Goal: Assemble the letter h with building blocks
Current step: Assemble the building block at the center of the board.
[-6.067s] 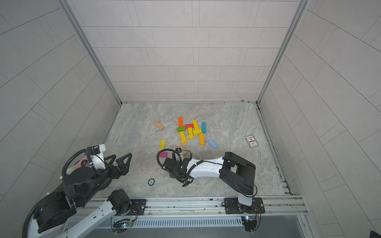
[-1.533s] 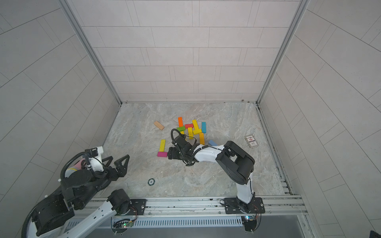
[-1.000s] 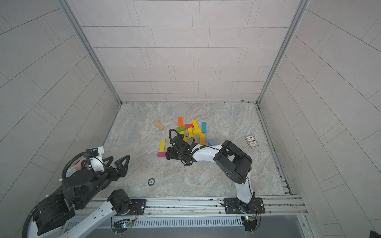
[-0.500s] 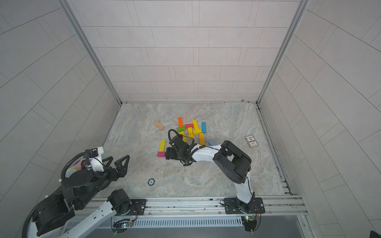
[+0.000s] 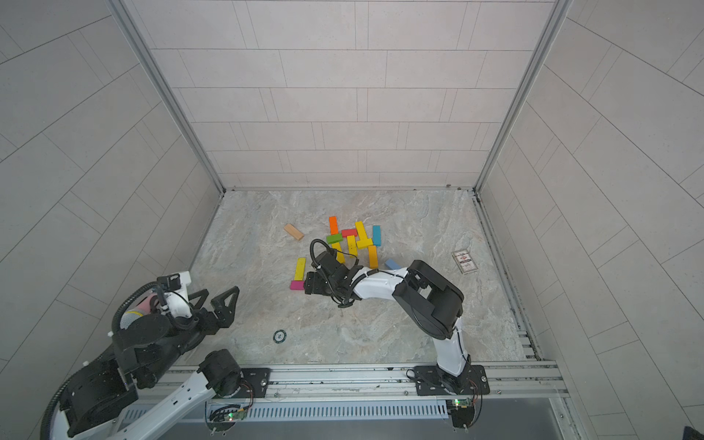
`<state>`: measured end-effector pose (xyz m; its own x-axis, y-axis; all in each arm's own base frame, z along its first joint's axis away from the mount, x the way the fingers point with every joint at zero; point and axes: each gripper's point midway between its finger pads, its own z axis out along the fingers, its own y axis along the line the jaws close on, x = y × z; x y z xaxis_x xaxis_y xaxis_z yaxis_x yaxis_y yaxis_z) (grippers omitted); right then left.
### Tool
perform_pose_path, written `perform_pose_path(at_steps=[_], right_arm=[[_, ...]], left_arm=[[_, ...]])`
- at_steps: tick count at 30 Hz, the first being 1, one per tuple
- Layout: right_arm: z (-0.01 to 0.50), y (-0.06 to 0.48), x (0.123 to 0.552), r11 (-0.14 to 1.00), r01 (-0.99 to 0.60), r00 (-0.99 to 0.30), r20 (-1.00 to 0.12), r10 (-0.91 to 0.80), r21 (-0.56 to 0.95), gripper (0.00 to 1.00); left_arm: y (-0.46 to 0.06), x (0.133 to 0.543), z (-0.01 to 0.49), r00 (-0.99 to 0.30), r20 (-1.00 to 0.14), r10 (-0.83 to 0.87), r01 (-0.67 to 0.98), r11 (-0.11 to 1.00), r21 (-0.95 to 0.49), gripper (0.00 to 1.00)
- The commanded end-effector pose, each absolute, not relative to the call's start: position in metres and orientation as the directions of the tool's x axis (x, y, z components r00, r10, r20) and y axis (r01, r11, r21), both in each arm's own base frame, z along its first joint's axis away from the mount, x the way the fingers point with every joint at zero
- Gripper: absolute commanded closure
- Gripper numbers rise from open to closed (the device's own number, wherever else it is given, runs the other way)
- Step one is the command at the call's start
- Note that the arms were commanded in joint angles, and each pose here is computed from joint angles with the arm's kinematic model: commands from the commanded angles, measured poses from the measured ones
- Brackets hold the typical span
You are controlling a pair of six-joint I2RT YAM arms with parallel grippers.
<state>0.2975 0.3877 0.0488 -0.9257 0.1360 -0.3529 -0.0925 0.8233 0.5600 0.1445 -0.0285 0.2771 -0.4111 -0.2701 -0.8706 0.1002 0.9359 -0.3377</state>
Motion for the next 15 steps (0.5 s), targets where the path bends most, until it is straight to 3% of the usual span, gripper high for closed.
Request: perform_pose_path(at_steps=[1,8,15], right_arm=[[0.069,0.376,0.308,0.84,-0.092,-0.899,-0.408,0.162,0.535,0.14],[0.128,0.346,0.31,0.849,-0.162,-0.835,-0.529,0.153,0.502,0.15],[0.149,0.29,0.273,0.877,-0.218,-0.799,-0.594,0.091,0.428,0.22]], left_arm=[[-0.025,0.144,0.274,-0.409,-0.877,-0.252,0.093,0.945,-0.315,0.0],[-0.029,0.147,0.274,-0.421,-0.873,-0.246,0.098,0.945,-0.313,0.0],[-0.088,0.171,0.249,-0.602,-0.776,-0.188,0.146,0.93,-0.339,0.03]])
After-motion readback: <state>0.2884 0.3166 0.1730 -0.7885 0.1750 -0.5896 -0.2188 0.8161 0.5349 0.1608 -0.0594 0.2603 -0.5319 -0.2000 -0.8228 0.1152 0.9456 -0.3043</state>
